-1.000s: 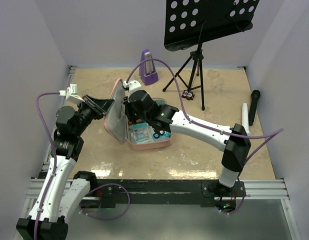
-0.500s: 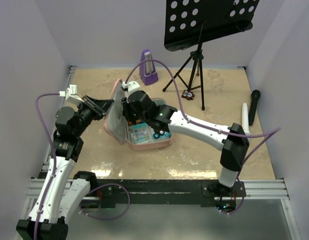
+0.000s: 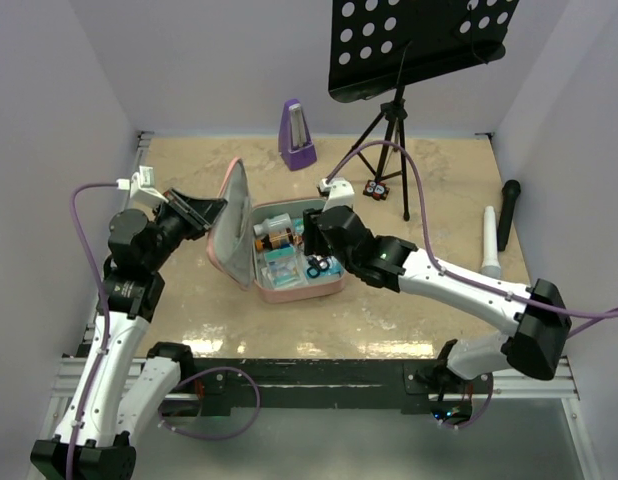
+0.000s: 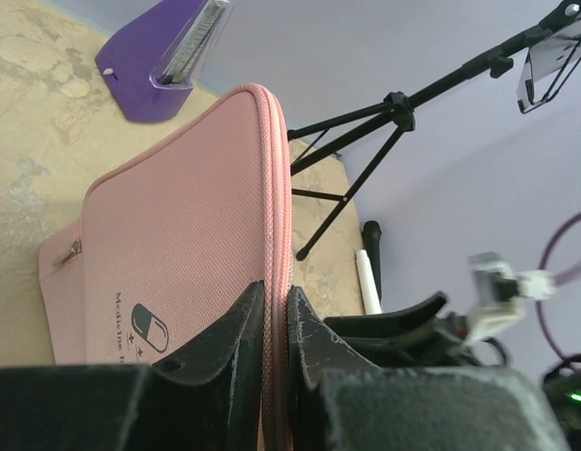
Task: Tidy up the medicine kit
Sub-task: Close the lid of the medicine box.
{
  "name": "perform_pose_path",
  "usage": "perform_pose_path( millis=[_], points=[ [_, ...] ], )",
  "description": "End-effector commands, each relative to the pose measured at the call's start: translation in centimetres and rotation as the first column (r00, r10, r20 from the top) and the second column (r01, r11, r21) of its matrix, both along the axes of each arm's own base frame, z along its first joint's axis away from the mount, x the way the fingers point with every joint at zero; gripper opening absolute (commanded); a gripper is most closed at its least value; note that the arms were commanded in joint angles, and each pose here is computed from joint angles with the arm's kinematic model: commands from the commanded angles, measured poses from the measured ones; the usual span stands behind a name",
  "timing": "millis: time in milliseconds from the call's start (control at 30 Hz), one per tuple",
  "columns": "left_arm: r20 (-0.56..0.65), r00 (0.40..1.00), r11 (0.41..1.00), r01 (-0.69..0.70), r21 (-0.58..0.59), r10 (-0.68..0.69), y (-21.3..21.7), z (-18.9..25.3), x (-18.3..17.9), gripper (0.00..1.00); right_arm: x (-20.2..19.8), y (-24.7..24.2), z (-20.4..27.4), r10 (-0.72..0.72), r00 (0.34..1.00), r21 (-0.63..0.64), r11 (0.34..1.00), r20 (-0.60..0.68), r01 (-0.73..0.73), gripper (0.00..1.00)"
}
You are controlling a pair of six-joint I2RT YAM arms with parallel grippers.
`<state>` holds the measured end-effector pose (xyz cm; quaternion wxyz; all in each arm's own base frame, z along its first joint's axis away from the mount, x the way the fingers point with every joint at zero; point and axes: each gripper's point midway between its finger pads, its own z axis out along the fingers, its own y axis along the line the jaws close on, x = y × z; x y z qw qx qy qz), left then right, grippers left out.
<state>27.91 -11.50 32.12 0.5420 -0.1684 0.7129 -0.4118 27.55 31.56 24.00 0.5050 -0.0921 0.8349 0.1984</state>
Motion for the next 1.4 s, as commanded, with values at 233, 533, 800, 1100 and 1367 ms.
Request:
perform_pose_path(
  millis=[233,533,800,1100,1367],
  points=[
    [0.108,0.994,0.998,0.003,0.067,-0.01,0.4,2.7,-2.5,0.0,3.0,-7.1,-9.7,-0.354,0.931,-0.147,0.929,-0.092,0.339,0.62],
    [0.08,0.997,0.991,0.013,0.13,-0.024,0.6,1.6,-3.1,0.0,2.4,-7.4,-14.9,-0.341,0.923,-0.21,0.93,-0.18,0.303,0.55],
    [0.09,0.995,0.987,0.021,0.158,-0.035,0.5,2.2,-3.3,0.0,0.9,-6.6,-16.0,-0.283,0.925,-0.155,0.956,-0.252,0.25,0.15],
    [0.056,0.989,0.987,0.128,0.099,-0.134,-1.4,0.5,-2.7,0.0,-3.9,-5.0,-18.1,-0.194,0.92,-0.111,0.98,-0.339,0.165,0.0],
    [0.027,0.974,0.974,0.225,0.008,-0.225,-3.1,-1.3,-2.7,0.0,-6.4,-4.1,-18.9,-0.141,0.912,-0.071,0.99,-0.385,0.123,0.0]
  ],
)
